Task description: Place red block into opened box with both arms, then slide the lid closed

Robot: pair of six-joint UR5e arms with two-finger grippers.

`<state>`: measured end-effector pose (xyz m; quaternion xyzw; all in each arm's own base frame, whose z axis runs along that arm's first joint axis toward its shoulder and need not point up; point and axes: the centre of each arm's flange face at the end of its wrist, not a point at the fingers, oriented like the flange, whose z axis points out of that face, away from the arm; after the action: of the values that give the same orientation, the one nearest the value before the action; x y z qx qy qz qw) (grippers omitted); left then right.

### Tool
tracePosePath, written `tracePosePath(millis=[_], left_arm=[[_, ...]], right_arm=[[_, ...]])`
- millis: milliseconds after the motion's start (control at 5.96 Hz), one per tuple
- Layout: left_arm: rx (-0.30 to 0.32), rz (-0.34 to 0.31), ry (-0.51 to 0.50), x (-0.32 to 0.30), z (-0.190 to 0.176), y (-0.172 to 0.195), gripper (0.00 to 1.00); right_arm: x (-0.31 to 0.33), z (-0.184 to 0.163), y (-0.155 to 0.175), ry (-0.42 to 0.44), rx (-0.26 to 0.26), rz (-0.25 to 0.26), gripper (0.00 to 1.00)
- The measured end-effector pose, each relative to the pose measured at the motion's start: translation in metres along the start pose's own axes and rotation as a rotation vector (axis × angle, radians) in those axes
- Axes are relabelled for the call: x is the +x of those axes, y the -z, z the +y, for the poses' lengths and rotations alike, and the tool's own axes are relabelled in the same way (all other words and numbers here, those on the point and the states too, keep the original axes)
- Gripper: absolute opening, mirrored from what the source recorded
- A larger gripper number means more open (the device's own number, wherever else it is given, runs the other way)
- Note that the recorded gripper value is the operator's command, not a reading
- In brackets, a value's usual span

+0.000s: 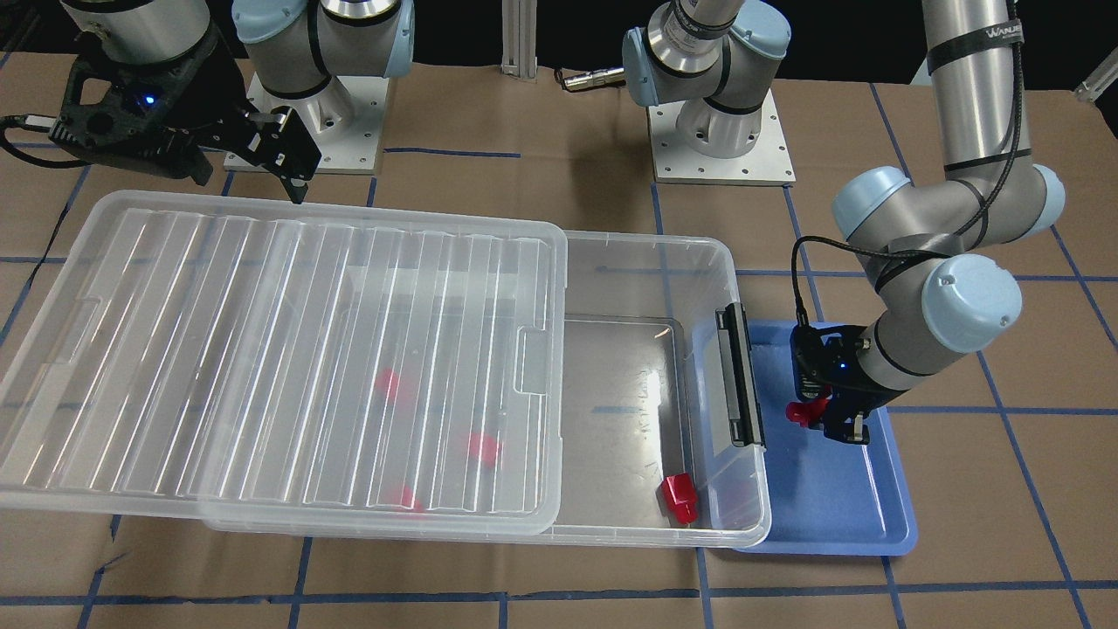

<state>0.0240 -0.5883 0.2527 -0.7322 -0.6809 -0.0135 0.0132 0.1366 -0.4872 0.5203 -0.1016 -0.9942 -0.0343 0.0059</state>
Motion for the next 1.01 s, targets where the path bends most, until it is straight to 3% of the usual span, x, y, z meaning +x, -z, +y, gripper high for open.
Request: tracePosePath(millis=[671,1007], left_arm=[[0.027,0.013,0.075,0.042,-0.017,0.131,0.03],[0.043,0.019,0.116,0.052,-0.026,0.150,0.03]], right_arm=[[0.000,0.000,0.000,0.002,-0.001,0.002,1.00],[0.000,0.000,0.000,0.003,-0.002,0.002,1.00]])
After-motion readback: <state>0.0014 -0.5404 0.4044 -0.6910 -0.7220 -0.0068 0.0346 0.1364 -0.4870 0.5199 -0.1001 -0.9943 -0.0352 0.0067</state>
